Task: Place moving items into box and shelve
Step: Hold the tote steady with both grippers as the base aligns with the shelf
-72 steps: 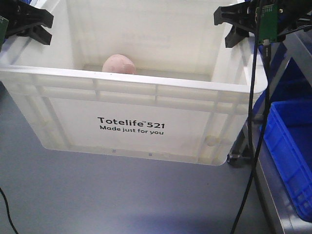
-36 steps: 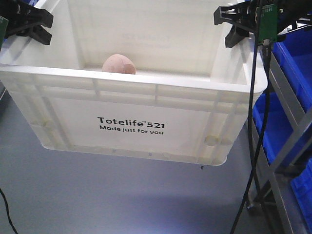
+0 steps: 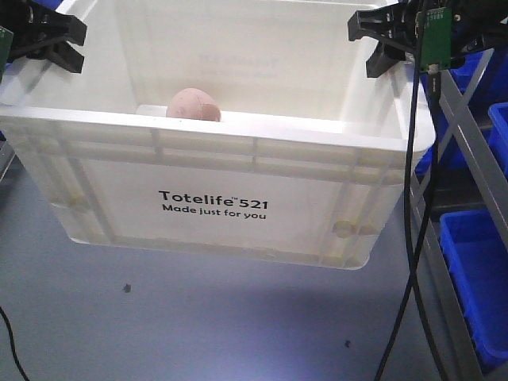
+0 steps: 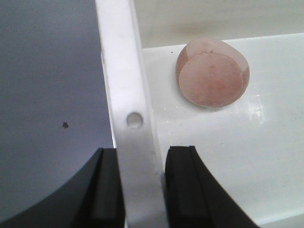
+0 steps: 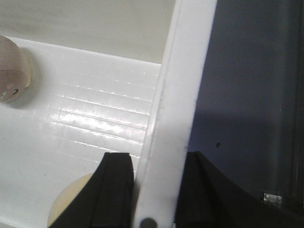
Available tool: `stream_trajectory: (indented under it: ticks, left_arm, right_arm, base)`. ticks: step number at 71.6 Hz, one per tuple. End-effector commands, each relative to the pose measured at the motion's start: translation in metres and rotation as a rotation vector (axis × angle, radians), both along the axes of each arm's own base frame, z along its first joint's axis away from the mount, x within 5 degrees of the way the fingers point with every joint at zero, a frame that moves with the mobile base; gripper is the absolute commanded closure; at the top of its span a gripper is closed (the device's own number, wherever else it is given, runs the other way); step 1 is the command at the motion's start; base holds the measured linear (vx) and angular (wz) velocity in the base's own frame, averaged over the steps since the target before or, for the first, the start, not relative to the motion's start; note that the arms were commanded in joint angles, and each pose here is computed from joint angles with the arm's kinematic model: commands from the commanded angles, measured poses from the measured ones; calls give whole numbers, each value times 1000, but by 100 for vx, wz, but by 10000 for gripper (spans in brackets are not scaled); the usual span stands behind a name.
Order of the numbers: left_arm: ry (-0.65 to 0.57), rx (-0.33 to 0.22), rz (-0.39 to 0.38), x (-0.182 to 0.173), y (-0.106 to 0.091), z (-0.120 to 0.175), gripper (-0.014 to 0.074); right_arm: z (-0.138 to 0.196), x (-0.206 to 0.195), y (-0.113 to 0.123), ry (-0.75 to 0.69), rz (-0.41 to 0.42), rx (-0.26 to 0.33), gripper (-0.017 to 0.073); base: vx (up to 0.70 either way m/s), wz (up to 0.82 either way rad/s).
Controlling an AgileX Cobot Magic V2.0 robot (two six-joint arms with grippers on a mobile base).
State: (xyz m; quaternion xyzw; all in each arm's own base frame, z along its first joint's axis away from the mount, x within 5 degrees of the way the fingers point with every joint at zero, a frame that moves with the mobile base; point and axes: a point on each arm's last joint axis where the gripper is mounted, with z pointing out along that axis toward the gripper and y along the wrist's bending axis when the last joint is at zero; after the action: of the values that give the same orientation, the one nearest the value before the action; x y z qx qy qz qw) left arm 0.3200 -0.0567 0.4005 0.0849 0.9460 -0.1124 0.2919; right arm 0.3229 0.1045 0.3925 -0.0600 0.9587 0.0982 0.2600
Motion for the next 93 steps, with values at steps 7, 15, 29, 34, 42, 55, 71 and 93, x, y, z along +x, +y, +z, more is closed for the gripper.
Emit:
stream_trajectory:
  ticks: [7, 15, 29, 34, 42, 55, 71, 93]
  left_arm:
    - [-194, -162, -22, -13, -13, 41, 610]
    - [-194, -162, -22, -13, -13, 41, 610]
    - [-194, -162, -22, -13, -13, 41, 610]
    - [-194, -162, -22, -13, -13, 41, 610]
    - [-194, -162, -22, -13, -13, 41, 610]
    - [-194, -162, -22, -13, -13, 41, 610]
    - [-194, -162, -22, -13, -13, 41, 610]
    - [-194, -162, -22, -13, -13, 41, 610]
  right_arm:
    - [38, -10, 8, -186, 43, 140, 571]
    - [38, -10, 8, -186, 43, 140, 571]
    - [38, -10, 8, -186, 43, 140, 571]
    - [38, -10, 8, -186, 43, 140, 571]
    - [38, -10, 8, -186, 43, 140, 571]
    - [38, -10, 8, -186, 43, 140, 571]
    - [38, -10, 8, -186, 43, 140, 571]
    - [39, -10, 8, -190, 42, 140, 571]
  base:
    - [46, 3]
    - [45, 3]
    - [45, 5]
    - [45, 7]
    - [45, 9]
    - [45, 12]
    - [44, 20]
    - [41, 35]
